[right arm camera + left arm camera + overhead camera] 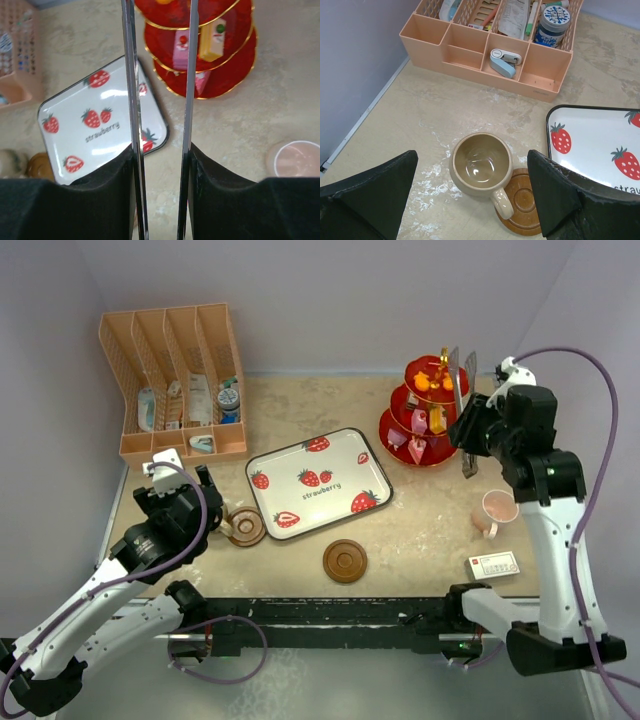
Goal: Serve the afternoon tea
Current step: Place the desert on the desert table, then place the clamp on the tray.
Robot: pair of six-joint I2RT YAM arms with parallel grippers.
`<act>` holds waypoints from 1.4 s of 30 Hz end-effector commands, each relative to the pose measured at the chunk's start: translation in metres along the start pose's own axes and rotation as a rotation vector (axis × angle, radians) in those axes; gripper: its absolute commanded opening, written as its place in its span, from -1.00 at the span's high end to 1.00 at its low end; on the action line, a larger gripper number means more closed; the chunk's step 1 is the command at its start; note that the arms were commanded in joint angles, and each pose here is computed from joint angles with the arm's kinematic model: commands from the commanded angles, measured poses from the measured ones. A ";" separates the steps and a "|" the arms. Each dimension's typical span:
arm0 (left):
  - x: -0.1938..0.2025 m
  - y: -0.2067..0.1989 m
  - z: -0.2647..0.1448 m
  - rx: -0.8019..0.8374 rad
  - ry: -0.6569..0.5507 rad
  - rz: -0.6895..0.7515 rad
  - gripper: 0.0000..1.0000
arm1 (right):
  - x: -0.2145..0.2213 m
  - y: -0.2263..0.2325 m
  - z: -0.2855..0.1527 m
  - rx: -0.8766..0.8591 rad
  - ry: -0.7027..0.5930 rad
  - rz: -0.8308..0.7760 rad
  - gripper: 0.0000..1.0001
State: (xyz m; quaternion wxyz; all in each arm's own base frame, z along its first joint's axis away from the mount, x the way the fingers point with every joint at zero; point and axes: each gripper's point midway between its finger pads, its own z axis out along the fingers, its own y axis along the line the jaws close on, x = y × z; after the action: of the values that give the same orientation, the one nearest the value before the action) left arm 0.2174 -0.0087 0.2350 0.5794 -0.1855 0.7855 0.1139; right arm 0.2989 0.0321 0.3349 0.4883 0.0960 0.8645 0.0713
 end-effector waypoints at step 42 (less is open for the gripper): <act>-0.005 -0.010 0.002 0.013 -0.002 0.002 -0.75 | 0.246 0.200 0.143 -0.074 0.359 0.268 0.23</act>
State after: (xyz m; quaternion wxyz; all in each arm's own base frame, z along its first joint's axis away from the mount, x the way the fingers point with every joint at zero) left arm 0.2215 -0.0142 0.2313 0.5737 -0.1788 0.7910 0.1148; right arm 0.2911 0.2650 0.0861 0.2772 0.1414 0.9351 0.1699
